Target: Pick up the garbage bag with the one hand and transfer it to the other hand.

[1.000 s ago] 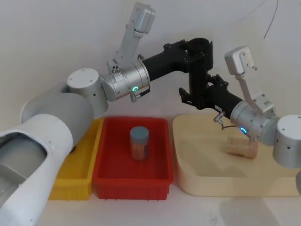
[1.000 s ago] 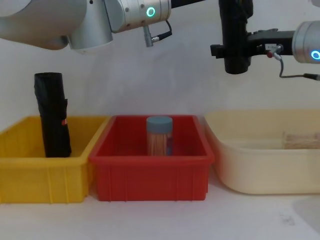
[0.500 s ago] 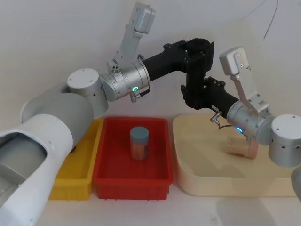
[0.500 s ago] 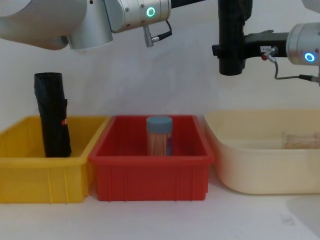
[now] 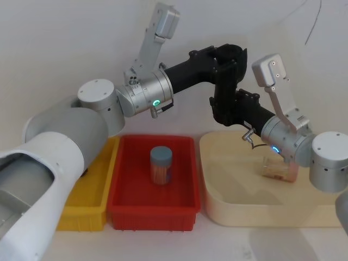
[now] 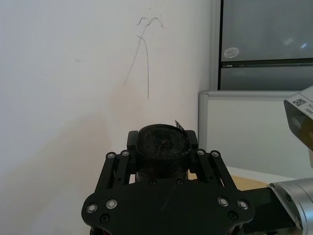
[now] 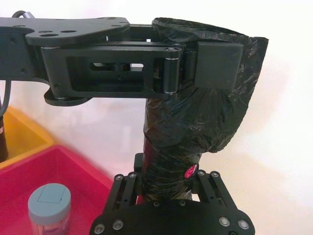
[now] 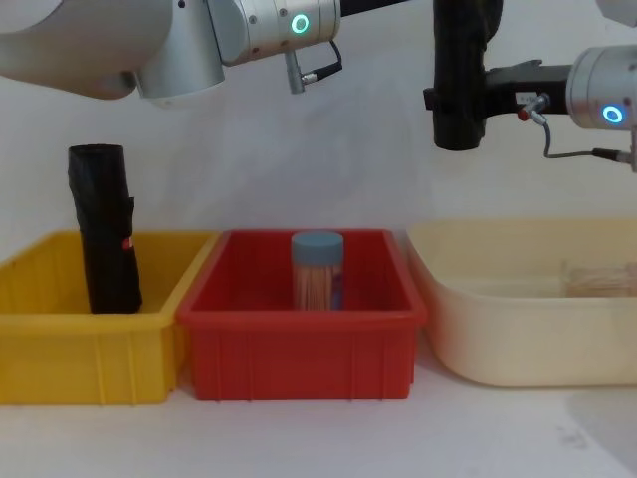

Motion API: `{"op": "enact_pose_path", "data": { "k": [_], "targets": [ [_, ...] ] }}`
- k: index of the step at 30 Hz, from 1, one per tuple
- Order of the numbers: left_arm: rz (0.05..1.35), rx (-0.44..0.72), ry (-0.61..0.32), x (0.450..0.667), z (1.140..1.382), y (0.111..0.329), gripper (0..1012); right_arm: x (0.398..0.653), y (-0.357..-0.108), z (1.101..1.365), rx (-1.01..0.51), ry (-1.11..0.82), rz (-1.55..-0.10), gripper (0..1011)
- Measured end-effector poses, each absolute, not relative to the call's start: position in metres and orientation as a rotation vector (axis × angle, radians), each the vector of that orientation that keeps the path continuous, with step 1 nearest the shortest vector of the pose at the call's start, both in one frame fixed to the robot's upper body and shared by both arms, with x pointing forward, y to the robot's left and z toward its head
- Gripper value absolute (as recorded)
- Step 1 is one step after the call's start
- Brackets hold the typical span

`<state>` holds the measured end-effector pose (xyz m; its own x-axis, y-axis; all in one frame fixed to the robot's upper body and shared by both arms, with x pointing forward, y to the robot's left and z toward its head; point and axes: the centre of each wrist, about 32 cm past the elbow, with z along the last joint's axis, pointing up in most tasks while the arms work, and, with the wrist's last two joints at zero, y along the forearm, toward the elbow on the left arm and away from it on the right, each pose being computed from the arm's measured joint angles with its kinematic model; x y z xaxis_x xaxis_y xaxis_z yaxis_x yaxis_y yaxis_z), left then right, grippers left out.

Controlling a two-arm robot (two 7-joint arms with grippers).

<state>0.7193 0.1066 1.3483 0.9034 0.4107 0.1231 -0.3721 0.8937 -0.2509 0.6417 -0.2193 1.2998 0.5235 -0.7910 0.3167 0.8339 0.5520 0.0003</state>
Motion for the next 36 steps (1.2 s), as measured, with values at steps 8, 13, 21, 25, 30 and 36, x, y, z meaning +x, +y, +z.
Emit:
{"op": "enact_pose_path", "data": {
  "k": [8,13,21,25,30,36],
  "targets": [
    [0.408,-0.225,-0.175,0.719,1.348,0.106,688,0.642,-0.219,1.299,-0.16,-0.296,-0.977,496],
    [0.408,-0.225,-0.175,0.719,1.348,0.107,818,0.642,-0.219,1.3,-0.161,-0.297,-0.978,494],
    [0.408,-0.225,-0.175,0.719,1.348,0.107,1002,0.64,-0.222,1.297,-0.169,-0.291,-1.026,496],
    [0.408,-0.225,-0.175,0.719,1.348,0.106,1001,0.638,-0.225,1.296,-0.176,-0.284,-1.064,494],
    [0.408,-0.225,-0.175,0.719,1.348,0.107,1000,0.633,-0.231,1.293,-0.189,-0.268,-1.128,496],
    [0.408,-0.225,-0.175,0.719,1.348,0.107,1001,0.628,-0.239,1.289,-0.206,-0.248,-1.211,497]
  ]
}}
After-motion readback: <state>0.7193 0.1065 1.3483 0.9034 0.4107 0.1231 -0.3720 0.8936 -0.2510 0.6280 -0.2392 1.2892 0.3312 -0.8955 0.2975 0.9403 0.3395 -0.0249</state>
